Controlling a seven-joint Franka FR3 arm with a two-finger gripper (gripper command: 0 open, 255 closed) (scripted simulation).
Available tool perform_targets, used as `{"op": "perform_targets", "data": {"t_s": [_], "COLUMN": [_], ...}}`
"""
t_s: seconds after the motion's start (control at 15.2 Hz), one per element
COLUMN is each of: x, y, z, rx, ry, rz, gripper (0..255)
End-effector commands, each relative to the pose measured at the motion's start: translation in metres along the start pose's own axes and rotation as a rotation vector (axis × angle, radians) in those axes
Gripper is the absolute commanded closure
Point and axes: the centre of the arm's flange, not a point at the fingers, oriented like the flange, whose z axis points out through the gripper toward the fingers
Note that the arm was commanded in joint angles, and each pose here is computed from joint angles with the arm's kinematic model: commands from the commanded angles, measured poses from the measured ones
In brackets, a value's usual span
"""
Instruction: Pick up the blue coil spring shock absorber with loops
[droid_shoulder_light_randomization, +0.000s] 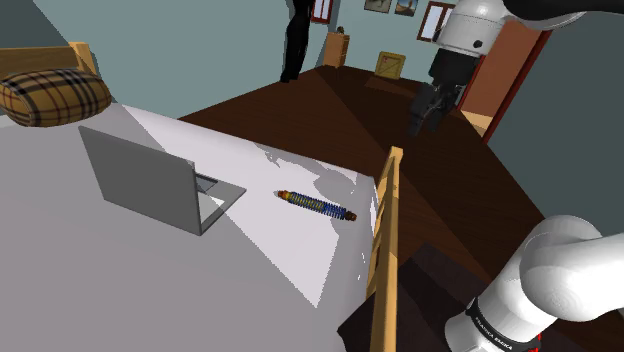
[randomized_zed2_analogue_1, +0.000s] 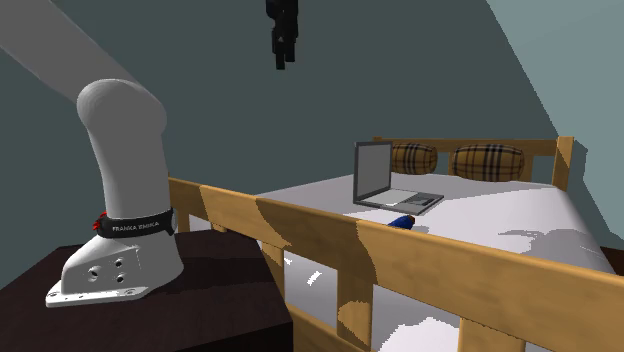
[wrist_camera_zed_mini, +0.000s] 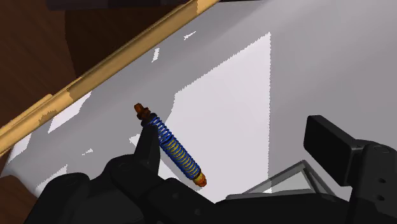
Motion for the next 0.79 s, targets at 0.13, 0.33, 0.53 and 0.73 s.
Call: {"op": "perform_targets", "data": {"t_s": [0.13, 0.33, 0.53, 0.73], "x": [0.014, 0.034, 0.055, 0.076], "y": [0.006, 0.013, 0.021, 0.027], "z": [0.022, 0.055, 0.087, 0.12], "rx": [-0.005, -0.013, -0.021, -0.029], "ry": [-0.001, -0.004, -0.006, -0.008], "rz": [-0.031, -0.078, -0.124, -0.171], "gripper": [0, 0, 0, 0]}}
